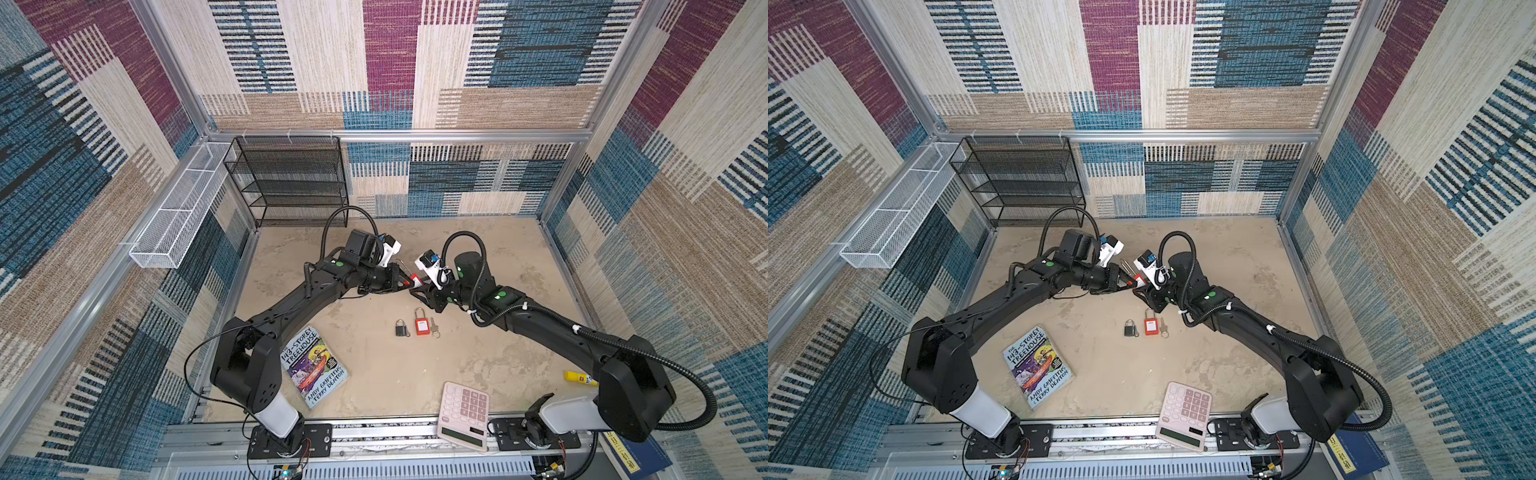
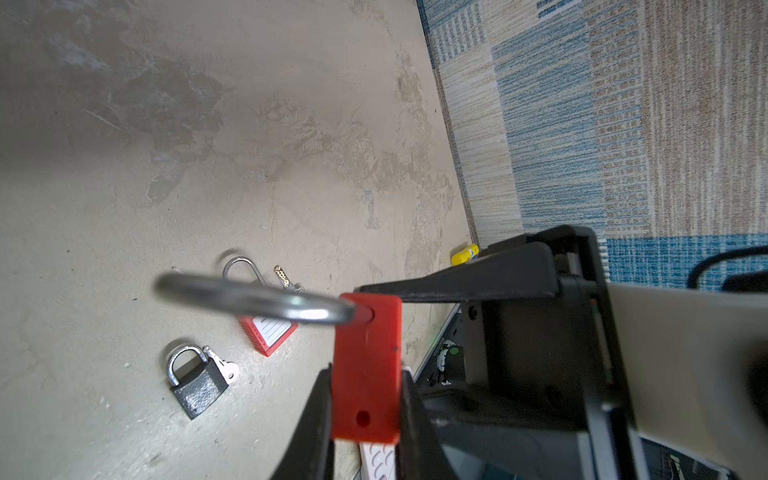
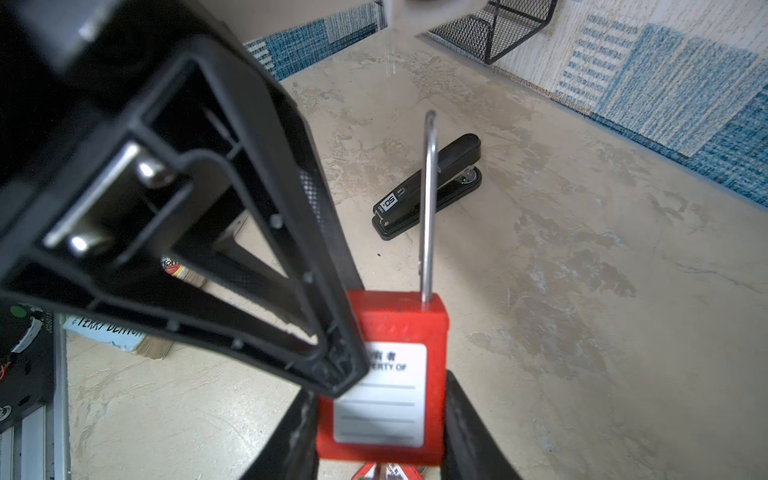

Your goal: Lock with the key

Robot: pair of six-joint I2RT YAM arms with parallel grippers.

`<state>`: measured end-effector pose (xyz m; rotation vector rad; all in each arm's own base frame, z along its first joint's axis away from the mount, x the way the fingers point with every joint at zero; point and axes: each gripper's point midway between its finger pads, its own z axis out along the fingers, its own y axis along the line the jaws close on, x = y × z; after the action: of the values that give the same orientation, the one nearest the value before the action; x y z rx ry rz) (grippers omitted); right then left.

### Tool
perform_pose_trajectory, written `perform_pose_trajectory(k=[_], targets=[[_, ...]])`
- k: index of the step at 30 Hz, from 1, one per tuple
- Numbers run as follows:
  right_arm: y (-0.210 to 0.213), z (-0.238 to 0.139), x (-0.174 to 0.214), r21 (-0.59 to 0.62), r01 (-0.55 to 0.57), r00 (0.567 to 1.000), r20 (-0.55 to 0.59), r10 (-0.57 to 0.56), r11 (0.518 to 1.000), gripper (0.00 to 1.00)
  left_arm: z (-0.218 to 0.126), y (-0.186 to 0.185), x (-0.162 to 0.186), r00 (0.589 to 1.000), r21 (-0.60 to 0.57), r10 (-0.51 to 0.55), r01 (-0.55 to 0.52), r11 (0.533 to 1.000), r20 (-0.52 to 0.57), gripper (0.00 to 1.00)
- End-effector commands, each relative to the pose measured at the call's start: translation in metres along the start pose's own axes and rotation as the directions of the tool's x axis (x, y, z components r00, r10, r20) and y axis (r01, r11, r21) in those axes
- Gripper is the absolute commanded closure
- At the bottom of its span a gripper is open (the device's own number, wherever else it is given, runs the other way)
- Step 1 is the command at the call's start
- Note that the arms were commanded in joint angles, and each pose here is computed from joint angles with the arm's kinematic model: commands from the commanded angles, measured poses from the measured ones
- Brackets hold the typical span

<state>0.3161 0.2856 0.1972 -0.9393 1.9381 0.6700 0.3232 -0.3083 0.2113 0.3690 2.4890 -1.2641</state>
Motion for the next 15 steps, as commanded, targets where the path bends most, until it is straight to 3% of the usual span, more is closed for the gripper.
perform_pose_trajectory(k=[1, 6, 15], targets=[[0.0056, -0.0018, -0.0183, -0.018, 0.057, 0.996, 0.075, -0.056, 0.998, 0.65, -0.0024, -0.0084, -0.0048, 0.999, 0.027, 0.039, -0.040, 0.999, 0.025, 0.89], [0.0057, -0.0019, -0.0188, -0.015, 0.063, 0.995, 0.078, -0.061, 0.998, 0.65, -0.0043, -0.0108, -0.0056, 0.998, 0.034, 0.045, -0.046, 0.998, 0.035, 1.00], [0.0074, -0.0015, -0.0188, -0.026, 0.049, 0.997, 0.068, -0.047, 0.998, 0.52, -0.0059, -0.0152, -0.0082, 0.997, 0.053, 0.047, -0.050, 0.997, 0.054, 1.00]])
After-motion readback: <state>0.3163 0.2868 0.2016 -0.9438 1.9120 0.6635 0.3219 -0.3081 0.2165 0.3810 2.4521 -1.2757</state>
